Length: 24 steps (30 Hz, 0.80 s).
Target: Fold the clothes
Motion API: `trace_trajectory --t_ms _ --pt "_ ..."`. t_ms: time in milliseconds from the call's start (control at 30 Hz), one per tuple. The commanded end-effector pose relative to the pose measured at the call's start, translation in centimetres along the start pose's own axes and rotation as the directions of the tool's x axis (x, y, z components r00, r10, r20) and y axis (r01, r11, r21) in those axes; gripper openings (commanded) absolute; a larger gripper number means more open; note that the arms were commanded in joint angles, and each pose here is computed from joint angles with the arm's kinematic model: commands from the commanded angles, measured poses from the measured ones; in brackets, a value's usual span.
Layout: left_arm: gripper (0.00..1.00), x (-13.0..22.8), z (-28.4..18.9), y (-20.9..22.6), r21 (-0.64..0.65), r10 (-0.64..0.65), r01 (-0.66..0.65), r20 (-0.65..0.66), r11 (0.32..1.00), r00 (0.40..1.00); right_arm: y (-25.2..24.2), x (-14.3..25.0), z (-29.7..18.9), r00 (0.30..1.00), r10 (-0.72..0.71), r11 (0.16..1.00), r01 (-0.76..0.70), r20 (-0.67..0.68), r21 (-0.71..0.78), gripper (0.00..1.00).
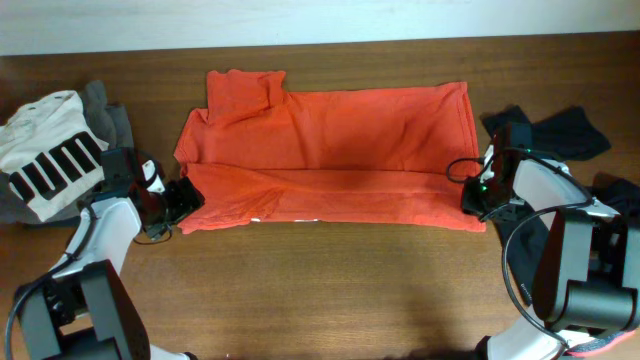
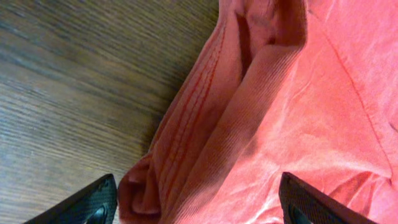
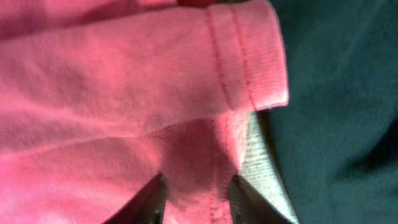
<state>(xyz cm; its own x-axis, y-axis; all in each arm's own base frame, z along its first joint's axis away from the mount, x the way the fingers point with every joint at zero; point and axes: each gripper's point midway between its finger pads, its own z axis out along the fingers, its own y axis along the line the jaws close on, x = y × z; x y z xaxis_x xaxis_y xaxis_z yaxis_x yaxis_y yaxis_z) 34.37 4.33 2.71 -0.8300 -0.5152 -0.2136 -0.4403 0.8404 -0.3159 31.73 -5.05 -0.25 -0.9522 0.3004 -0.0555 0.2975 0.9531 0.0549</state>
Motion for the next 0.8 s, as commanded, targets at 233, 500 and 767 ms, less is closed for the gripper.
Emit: trace_trajectory --t_ms 233,500,767 --pt "0.34 2.2 2.6 1.3 -0.038 -0.014 0.009 -0.112 0.999 0.994 -0.3 3.9 2.2 0.987 0.014 1.000 -0.014 -0.160 0.002 0.22" --pt "0.00 2.1 0.9 5.8 -0.198 -0.063 0.041 -0.102 0.979 0.993 -1.4 5.8 1.7 0.971 0.022 0.998 -0.006 -0.236 0.066 0.04" --pt "0.00 6.0 -2.1 6.9 -0.248 -0.180 0.123 -0.224 0.961 0.958 -2.7 9.3 0.5 0.925 0.096 0.987 -0.039 -0.367 0.159 0.04"
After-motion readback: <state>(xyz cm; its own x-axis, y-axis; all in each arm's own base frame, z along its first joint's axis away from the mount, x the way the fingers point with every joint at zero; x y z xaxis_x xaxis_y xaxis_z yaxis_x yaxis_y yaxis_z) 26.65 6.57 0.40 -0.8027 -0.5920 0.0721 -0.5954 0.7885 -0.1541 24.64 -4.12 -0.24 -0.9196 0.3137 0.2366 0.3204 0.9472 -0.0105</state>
